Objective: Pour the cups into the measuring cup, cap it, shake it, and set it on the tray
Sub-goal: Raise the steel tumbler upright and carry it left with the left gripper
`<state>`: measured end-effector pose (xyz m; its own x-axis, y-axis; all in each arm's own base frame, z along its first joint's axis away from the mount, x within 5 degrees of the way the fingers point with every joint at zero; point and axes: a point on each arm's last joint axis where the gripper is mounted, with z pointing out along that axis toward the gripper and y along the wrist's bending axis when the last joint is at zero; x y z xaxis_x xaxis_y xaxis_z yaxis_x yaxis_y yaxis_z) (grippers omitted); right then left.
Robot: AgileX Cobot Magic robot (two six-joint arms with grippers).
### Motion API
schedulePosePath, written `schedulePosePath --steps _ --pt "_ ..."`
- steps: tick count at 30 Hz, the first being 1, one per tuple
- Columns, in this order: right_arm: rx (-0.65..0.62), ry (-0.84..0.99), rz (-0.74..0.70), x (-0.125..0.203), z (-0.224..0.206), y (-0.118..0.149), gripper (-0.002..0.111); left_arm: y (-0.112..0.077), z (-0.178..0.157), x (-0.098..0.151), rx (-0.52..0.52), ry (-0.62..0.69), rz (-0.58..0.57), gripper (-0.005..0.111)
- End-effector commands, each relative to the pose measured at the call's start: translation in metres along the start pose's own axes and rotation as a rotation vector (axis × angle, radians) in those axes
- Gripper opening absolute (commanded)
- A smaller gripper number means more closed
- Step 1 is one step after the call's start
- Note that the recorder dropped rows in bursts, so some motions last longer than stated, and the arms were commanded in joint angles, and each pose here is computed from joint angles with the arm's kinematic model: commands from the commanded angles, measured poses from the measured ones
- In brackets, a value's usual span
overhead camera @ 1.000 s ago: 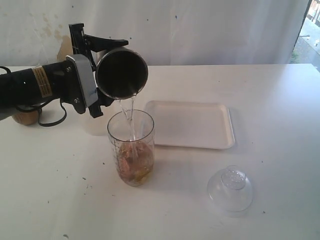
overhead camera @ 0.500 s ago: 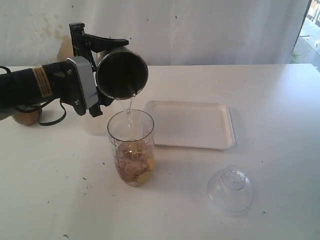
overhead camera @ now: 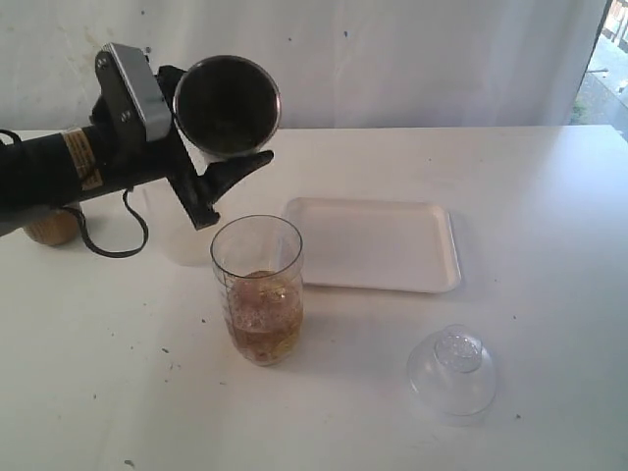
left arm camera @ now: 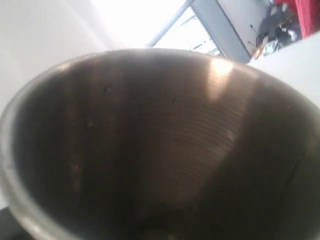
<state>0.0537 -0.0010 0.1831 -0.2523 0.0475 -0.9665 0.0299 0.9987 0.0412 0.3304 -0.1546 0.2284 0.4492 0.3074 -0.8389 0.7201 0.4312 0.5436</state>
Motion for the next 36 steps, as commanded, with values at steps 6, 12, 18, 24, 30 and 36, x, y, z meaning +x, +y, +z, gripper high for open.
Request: schedulePosePath --steps 6,12,18,24,30,36 --pt "-0.001 -0.003 -0.004 0.001 0.000 0.000 0.000 0.020 -0.004 -0.013 -0.136 -0.097 -0.612 0.000" --pt "-0.001 -0.003 -0.004 0.001 0.000 0.000 0.000 0.033 -0.020 -0.024 -0.152 -0.084 -0.586 0.000" --pt "-0.001 -0.003 -0.004 0.001 0.000 0.000 0.000 0.057 -0.053 -0.030 -0.251 0.073 -0.609 0.000" --pt "-0.001 -0.003 -0.004 0.001 0.000 0.000 0.000 0.072 -0.104 -0.016 -0.402 0.233 -0.571 0.000" --pt "-0.001 -0.003 -0.004 0.001 0.000 0.000 0.000 0.035 -0.143 0.035 -0.536 0.338 -0.674 0.000" --pt "-0.001 -0.003 -0.004 0.001 0.000 0.000 0.000 -0.012 -0.145 0.061 -0.457 0.259 -0.682 0.000"
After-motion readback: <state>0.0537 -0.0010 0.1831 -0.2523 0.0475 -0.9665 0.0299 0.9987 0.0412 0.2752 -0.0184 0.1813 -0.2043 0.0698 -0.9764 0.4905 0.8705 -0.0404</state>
